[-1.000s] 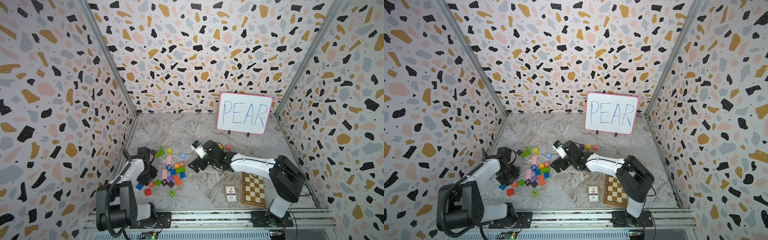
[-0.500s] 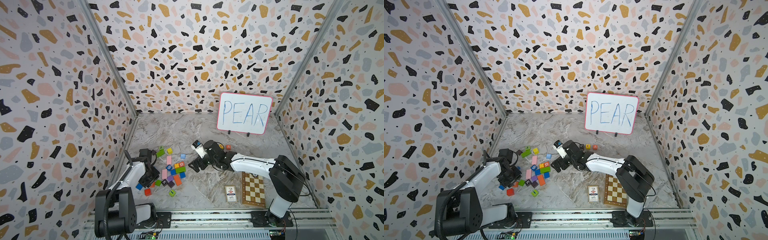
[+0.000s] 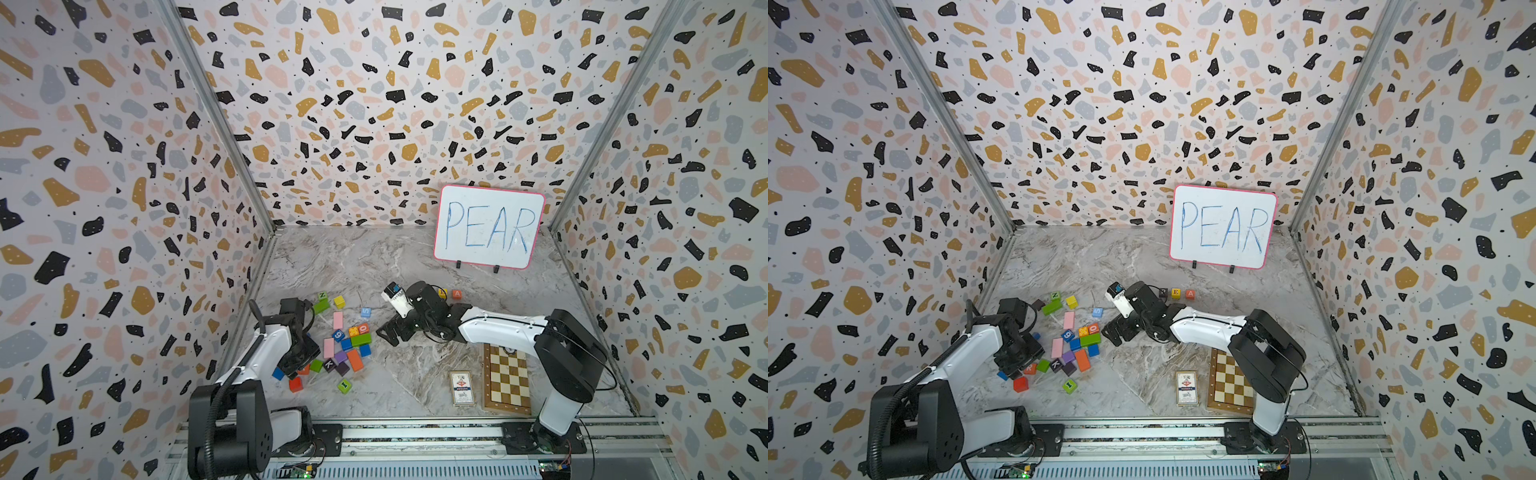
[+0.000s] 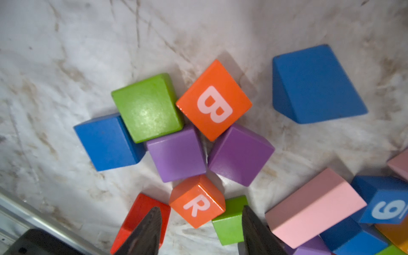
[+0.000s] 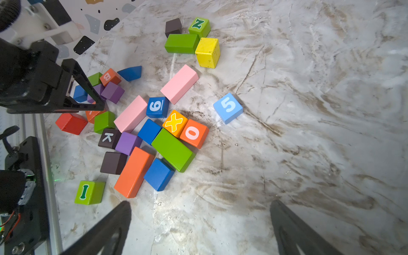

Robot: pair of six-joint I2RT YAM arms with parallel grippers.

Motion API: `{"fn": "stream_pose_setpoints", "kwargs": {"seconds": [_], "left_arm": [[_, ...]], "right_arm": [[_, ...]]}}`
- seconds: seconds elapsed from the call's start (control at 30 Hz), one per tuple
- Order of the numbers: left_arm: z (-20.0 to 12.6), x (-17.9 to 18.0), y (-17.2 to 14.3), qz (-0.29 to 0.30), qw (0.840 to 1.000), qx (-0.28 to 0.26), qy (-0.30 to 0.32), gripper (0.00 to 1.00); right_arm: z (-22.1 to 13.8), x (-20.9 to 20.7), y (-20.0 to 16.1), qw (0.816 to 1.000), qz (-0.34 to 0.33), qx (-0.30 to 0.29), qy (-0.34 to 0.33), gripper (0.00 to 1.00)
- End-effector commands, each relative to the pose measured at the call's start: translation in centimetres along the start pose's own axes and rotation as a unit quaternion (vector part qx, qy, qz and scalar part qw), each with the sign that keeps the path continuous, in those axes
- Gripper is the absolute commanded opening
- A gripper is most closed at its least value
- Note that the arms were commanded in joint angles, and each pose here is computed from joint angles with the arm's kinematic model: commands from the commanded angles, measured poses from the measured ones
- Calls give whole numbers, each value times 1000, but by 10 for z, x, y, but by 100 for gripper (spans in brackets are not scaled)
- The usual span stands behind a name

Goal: Spell the uppercase word “pear” with letter blocks
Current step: Pick up the letter block from the center of the board.

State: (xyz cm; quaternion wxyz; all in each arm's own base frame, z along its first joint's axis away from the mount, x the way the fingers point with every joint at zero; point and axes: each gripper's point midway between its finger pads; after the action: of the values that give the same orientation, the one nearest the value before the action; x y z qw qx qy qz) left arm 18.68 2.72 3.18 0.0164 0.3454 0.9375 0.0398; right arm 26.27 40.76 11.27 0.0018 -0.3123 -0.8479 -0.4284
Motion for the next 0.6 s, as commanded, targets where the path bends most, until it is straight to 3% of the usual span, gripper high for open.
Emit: {"fn": "stream_pose_setpoints", "kwargs": {"seconds": [0.0, 0.27, 0.47, 0.57], "left_arm": [[0, 0, 4, 5, 1000, -3, 8, 55], [8, -3, 10, 8, 1000, -3, 19, 44], [14, -7, 5, 8, 1000, 12, 11, 44], [15, -6, 4, 10, 1000, 11, 10, 50]], "right_arm": [[-1, 0, 2, 1000, 3, -5, 3, 100], [-1, -1, 0, 1000, 4, -2, 2, 100], [0, -1, -1, 1000, 4, -2, 3, 100], [1, -2, -1, 1000, 5, -1, 4, 99]]}}
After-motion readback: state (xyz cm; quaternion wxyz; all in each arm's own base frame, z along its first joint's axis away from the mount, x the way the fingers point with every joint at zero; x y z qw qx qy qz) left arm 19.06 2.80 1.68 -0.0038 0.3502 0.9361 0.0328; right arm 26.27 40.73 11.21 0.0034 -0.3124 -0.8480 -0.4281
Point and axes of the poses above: each gripper's point midway between its finger pads, its own z axis out along the fingers, its own x axis along the line the jaws close on, y = z × x
